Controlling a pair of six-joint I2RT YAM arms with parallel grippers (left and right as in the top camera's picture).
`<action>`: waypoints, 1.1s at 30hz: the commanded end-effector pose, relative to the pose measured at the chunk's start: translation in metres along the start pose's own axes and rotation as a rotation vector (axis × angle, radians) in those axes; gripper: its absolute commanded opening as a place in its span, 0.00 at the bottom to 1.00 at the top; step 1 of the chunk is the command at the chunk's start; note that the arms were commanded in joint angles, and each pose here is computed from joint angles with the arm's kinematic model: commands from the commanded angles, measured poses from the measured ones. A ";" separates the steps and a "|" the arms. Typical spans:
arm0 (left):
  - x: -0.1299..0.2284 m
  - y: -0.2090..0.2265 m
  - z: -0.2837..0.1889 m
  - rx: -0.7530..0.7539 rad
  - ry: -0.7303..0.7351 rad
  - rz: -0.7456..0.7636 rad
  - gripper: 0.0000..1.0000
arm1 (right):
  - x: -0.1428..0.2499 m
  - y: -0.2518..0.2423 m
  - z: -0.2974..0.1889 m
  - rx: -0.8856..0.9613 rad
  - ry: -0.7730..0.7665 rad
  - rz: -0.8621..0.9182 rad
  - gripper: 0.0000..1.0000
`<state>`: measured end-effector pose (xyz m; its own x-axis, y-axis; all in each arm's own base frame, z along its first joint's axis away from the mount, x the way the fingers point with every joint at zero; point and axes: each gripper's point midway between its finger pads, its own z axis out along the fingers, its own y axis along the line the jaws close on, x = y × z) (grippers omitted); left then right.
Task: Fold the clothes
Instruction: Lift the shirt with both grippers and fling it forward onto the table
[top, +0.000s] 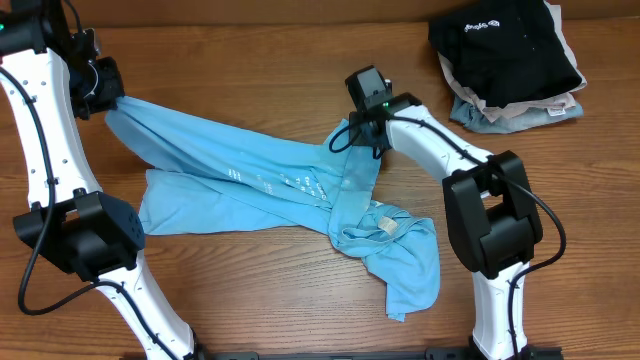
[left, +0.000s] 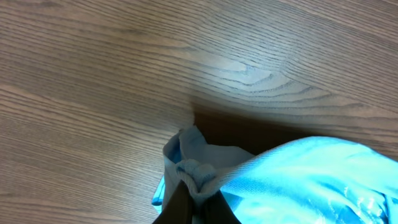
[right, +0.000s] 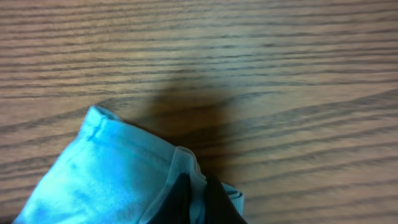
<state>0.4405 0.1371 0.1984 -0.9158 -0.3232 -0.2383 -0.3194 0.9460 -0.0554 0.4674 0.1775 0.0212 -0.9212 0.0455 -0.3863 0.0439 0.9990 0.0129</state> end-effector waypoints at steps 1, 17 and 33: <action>-0.001 0.000 -0.012 0.009 -0.026 0.018 0.04 | -0.051 -0.005 -0.065 -0.048 -0.133 0.052 0.04; 0.004 -0.008 -0.225 0.022 -0.563 0.030 0.04 | -0.093 -0.108 -0.382 -0.114 -0.541 0.128 0.04; 0.123 -0.016 -0.414 0.023 -1.088 0.033 0.04 | 0.042 -0.162 -0.608 -0.242 -1.015 0.132 0.04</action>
<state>0.2515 0.0724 0.5580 -0.2690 -0.1181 -0.9559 -0.2577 0.9651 -0.0467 0.2252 0.0328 0.5423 -0.2529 0.2411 -0.9370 -0.0499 0.9639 0.2615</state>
